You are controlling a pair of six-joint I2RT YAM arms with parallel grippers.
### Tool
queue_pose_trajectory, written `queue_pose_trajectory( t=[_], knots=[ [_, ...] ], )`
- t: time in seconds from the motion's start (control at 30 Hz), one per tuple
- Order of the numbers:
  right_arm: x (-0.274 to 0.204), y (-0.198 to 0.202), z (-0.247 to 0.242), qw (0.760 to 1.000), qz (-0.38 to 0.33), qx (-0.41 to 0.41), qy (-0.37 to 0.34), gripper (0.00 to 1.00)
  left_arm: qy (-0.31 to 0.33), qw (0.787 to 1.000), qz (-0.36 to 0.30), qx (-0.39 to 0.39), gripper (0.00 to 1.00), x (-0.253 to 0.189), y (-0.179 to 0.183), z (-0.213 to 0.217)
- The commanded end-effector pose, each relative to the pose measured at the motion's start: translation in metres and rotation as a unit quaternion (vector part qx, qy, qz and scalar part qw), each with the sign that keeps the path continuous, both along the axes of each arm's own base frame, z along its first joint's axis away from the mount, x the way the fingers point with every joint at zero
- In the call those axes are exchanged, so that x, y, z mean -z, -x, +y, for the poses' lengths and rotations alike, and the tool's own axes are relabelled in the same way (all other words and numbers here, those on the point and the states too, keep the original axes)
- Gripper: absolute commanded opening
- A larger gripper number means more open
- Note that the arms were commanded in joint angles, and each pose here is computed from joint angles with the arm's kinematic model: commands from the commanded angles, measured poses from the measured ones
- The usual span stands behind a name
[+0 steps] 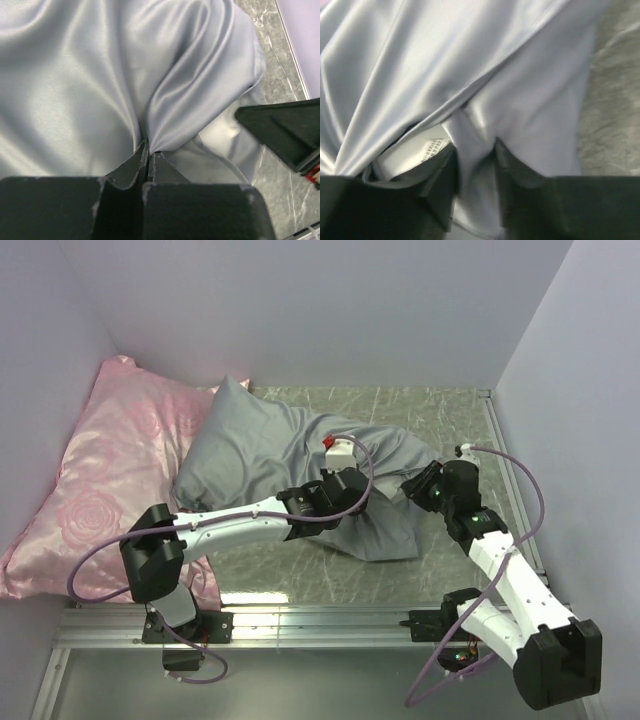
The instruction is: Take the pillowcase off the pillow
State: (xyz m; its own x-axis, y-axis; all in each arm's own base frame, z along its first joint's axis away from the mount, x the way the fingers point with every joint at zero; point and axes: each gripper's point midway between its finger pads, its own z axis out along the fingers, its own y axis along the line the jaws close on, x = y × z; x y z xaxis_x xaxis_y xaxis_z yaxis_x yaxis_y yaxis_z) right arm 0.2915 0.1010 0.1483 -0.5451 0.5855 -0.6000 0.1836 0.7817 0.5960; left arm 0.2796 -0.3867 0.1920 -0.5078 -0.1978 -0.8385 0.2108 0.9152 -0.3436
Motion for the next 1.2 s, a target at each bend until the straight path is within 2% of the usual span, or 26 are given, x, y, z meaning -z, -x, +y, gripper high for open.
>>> queue_pose_trajectory(
  t=[0.0,0.03,0.07,0.13,0.23,0.37,0.47,0.57,0.6,0.7,0.8,0.9,0.93,0.97,1.0,1.1,1.17],
  knots=[
    [0.010,0.001,-0.033,0.999,0.014,0.048,0.019,0.32,-0.001,1.000,0.011,-0.006,0.01,0.001,-0.007,0.011],
    [0.010,0.002,-0.041,0.998,0.016,0.057,0.016,0.22,-0.006,1.000,0.019,-0.014,0.01,0.005,-0.014,0.017],
    [0.012,0.005,-0.046,0.998,0.017,0.060,0.013,0.16,-0.006,1.000,0.025,-0.011,0.01,0.007,-0.016,0.017],
    [0.013,0.008,-0.065,0.996,0.022,0.090,0.019,0.08,-0.004,0.999,0.033,-0.021,0.01,0.011,-0.027,0.025],
    [0.019,0.012,-0.094,0.988,0.040,0.142,0.040,0.02,0.016,0.998,0.050,-0.028,0.00,0.013,-0.043,0.034],
    [0.051,0.016,-0.120,0.978,0.087,0.186,0.034,0.00,0.052,0.995,0.074,-0.037,0.01,0.008,-0.063,0.049],
    [0.078,0.014,-0.127,0.971,0.119,0.206,0.016,0.00,0.056,0.995,0.071,-0.046,0.01,0.001,-0.071,0.062],
    [0.102,0.011,-0.102,0.972,0.156,0.172,-0.042,0.00,0.048,0.995,0.086,-0.015,0.01,0.008,-0.060,0.057],
    [0.102,0.003,-0.096,0.974,0.147,0.163,-0.054,0.00,0.057,0.994,0.095,0.005,0.01,0.010,-0.054,0.050],
    [0.120,0.000,-0.085,0.973,0.176,0.144,-0.030,0.03,0.046,0.992,0.113,0.032,0.00,0.028,-0.036,0.038],
    [0.134,0.004,-0.068,0.972,0.204,0.105,-0.045,0.04,0.027,0.991,0.123,0.050,0.01,0.043,-0.020,0.027],
    [0.126,0.003,-0.060,0.975,0.193,0.090,-0.058,0.23,0.024,0.990,0.126,0.061,0.01,0.050,-0.011,0.022],
    [0.125,0.005,-0.060,0.976,0.190,0.091,-0.055,0.35,0.021,0.990,0.128,0.063,0.01,0.053,-0.010,0.021],
    [0.116,0.006,-0.062,0.979,0.179,0.091,-0.046,0.41,0.018,0.990,0.127,0.062,0.01,0.054,-0.010,0.022],
    [0.112,0.008,-0.067,0.979,0.174,0.099,-0.034,0.52,0.016,0.990,0.127,0.063,0.01,0.054,-0.010,0.021],
    [0.088,0.012,-0.079,0.983,0.142,0.117,-0.007,0.65,0.012,0.989,0.130,0.068,0.01,0.057,-0.008,0.019],
    [0.069,0.014,-0.083,0.985,0.121,0.122,-0.002,0.69,0.012,0.989,0.131,0.072,0.01,0.057,-0.008,0.017]
  ],
)
